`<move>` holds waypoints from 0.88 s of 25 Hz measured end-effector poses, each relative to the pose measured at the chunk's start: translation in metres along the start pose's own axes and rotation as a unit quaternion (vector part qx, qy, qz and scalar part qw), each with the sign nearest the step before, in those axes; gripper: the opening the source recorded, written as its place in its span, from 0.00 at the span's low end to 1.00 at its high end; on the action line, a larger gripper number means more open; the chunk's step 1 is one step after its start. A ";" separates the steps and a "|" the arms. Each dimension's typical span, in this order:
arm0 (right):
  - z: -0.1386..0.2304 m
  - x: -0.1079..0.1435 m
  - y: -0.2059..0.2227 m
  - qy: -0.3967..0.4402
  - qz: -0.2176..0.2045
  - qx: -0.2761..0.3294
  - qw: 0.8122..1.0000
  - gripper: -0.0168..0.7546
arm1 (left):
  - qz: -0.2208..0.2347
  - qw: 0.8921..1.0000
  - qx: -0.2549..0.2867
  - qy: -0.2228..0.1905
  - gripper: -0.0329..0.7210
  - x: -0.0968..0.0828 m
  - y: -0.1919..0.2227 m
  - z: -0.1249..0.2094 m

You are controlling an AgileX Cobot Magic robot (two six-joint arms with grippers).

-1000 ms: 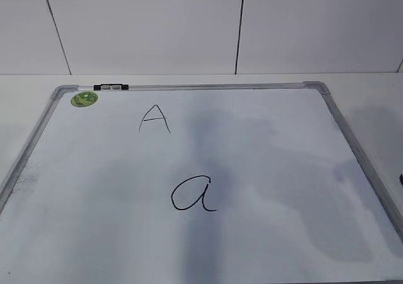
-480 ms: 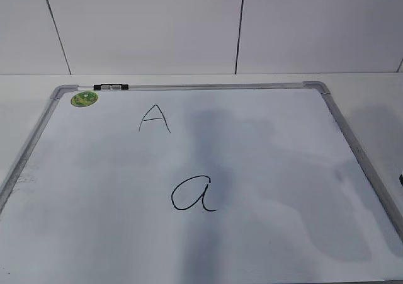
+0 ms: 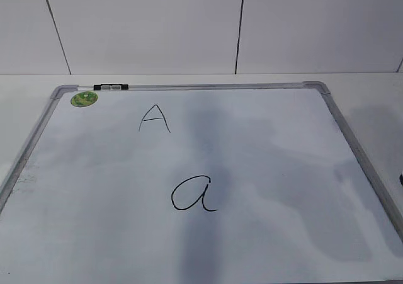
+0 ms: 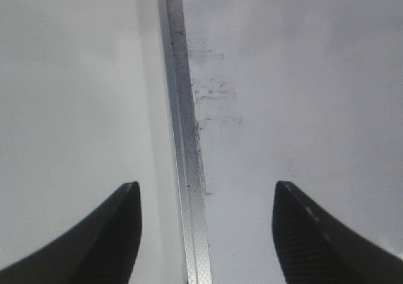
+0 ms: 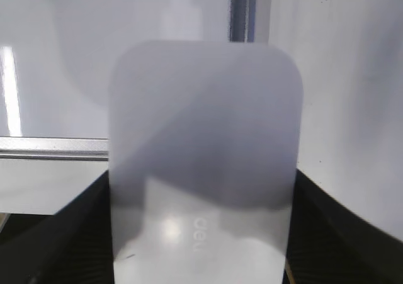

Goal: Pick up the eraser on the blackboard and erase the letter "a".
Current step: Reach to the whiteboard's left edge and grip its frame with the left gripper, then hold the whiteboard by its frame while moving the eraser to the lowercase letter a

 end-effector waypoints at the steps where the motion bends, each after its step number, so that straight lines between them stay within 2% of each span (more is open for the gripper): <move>1: 0.000 0.000 0.000 0.000 0.000 0.000 1.000 0.72 | 0.001 1.000 0.007 0.000 0.67 0.001 0.005 -0.004; 15: 0.000 0.000 0.000 0.000 0.000 0.000 1.000 0.72 | 0.021 0.995 0.101 -0.006 0.46 0.013 0.057 -0.048; 22: 0.000 0.000 0.000 0.000 0.000 0.000 1.000 0.72 | 0.028 0.990 0.139 -0.008 0.43 0.017 0.071 -0.056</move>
Point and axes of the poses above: a point on each arm's last joint axis where the gripper is mounted, y pointing out along that axis toward the gripper, x along the wrist's bending axis when the last joint is at zero, z = x × y, the point moved 1 cm from there along y, pointing out along that axis toward the gripper, and after that the axes turned 6 degrees about y, right-handed, at the moved point
